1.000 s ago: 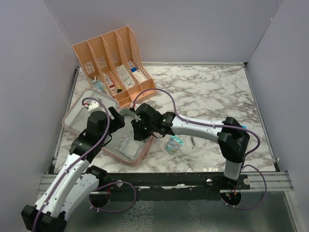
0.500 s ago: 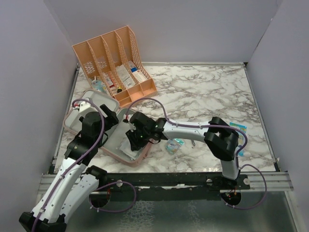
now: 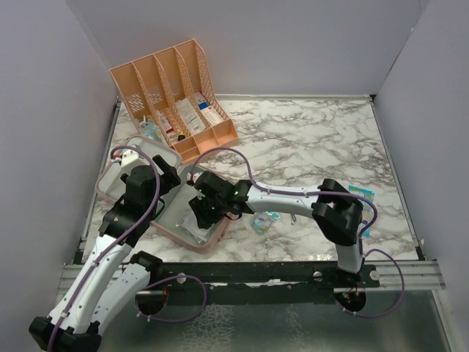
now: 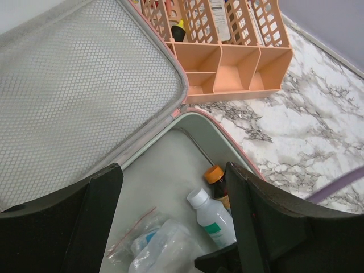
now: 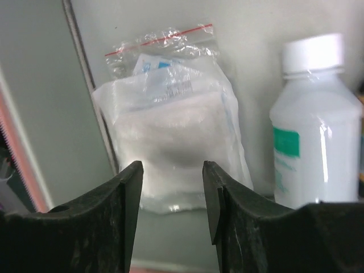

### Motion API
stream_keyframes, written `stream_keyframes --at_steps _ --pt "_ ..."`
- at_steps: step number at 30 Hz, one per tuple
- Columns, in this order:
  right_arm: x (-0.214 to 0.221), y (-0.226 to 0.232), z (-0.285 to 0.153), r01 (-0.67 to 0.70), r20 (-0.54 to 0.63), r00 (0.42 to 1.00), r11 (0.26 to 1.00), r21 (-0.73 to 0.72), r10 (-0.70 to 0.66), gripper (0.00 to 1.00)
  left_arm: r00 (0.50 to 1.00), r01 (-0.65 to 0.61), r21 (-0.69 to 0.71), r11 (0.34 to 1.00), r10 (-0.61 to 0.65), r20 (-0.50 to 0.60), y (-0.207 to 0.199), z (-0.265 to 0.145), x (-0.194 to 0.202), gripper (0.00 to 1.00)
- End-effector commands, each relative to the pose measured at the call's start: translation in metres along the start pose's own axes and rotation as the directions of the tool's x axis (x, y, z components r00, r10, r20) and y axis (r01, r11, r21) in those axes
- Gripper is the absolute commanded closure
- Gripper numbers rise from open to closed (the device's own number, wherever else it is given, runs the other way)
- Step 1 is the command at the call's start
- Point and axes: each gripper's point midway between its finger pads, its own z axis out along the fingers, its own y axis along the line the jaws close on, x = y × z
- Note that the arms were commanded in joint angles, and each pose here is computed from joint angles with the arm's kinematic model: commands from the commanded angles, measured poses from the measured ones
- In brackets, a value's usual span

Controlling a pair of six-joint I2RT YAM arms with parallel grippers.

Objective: Organize the medicine kit

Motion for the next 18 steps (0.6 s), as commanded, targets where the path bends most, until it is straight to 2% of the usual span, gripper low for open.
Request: stream_keyframes --at_steps 1,6,10,12,14,16,18 --pt "-0.050 0.019 -0.057 -0.002 0.225 0.974 1.000 -0.028 0.009 0.51 0.999 -0.009 -0.004 1.000 0.009 0.039 -0.004 -0.001 -0.016 0.24" --pt "-0.074 -0.002 -0.096 -0.098 0.380 0.921 0.995 0.022 0.083 0.50 0.999 -0.026 0.053 0.998 0.027 -0.029 -0.014 0.005 0.002 0.23" --pt "-0.070 -0.054 -0.107 -0.278 0.426 0.883 0.951 0.134 0.198 0.52 0.991 -0.048 0.211 0.976 0.073 -0.115 -0.042 0.008 0.023 0.25" --pt "-0.064 -0.082 -0.112 -0.368 0.441 0.857 0.916 0.160 0.267 0.54 0.979 -0.061 0.343 0.937 0.123 -0.161 -0.065 0.007 0.036 0.26" --pt "-0.055 -0.114 -0.117 -0.475 0.450 0.821 0.858 0.196 0.351 0.55 0.960 -0.064 0.490 0.870 0.188 -0.208 -0.091 0.002 0.050 0.28" --pt "-0.046 -0.143 -0.120 -0.546 0.456 0.792 0.805 0.234 0.405 0.55 0.945 -0.035 0.566 0.824 0.212 -0.249 -0.108 0.003 0.062 0.29" --pt "-0.040 -0.165 -0.123 -0.585 0.470 0.771 0.769 0.258 0.430 0.55 0.934 -0.014 0.583 0.813 0.218 -0.282 -0.116 0.008 0.071 0.29"
